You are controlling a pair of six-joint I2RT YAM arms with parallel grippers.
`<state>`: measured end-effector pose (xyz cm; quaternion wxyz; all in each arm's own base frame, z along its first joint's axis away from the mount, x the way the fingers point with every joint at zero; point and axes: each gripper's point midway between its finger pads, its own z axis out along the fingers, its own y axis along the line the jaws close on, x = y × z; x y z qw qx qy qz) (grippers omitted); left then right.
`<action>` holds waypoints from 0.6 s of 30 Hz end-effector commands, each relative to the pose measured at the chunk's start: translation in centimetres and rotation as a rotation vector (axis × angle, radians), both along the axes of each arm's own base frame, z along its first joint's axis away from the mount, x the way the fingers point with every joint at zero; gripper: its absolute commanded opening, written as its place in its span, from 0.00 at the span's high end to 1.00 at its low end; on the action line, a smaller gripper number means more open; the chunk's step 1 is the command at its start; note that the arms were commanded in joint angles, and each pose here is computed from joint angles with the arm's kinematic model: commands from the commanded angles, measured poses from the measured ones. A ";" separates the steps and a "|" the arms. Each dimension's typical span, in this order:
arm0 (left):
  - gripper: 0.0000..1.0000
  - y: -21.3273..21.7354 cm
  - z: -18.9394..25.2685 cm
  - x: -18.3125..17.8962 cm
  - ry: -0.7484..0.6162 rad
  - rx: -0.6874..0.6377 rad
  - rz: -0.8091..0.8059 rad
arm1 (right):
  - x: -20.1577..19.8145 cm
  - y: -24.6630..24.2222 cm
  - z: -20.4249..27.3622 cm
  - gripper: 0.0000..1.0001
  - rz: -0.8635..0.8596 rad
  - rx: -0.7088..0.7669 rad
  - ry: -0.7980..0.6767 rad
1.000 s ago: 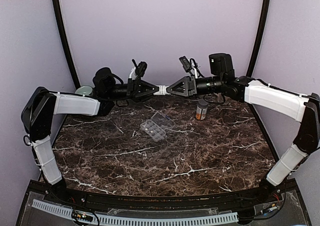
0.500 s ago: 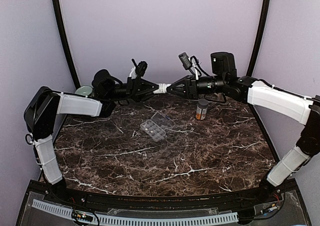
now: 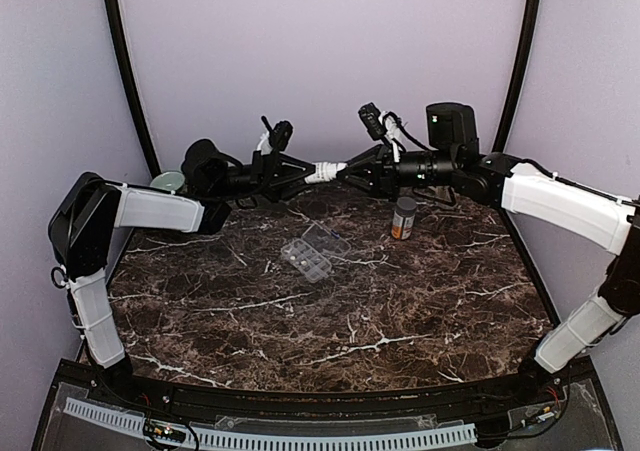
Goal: Sort the pills into containers
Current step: Unscrew the lid of the pill bottle, then pour the pill into the compartment of the pill container.
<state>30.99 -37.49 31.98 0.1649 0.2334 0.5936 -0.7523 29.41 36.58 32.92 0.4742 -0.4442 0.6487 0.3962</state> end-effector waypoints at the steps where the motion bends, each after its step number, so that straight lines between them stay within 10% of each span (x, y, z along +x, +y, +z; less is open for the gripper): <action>1: 1.00 0.4 2.2 -1.6 -0.116 -0.052 -0.036 | 1.0 -0.9 -0.7 0.95 -0.073 -0.042 -0.044; 18: 1.00 0.8 1.0 -1.1 -0.116 -0.047 -0.003 | 0.6 -1.3 -0.7 0.95 -0.078 -0.035 -0.031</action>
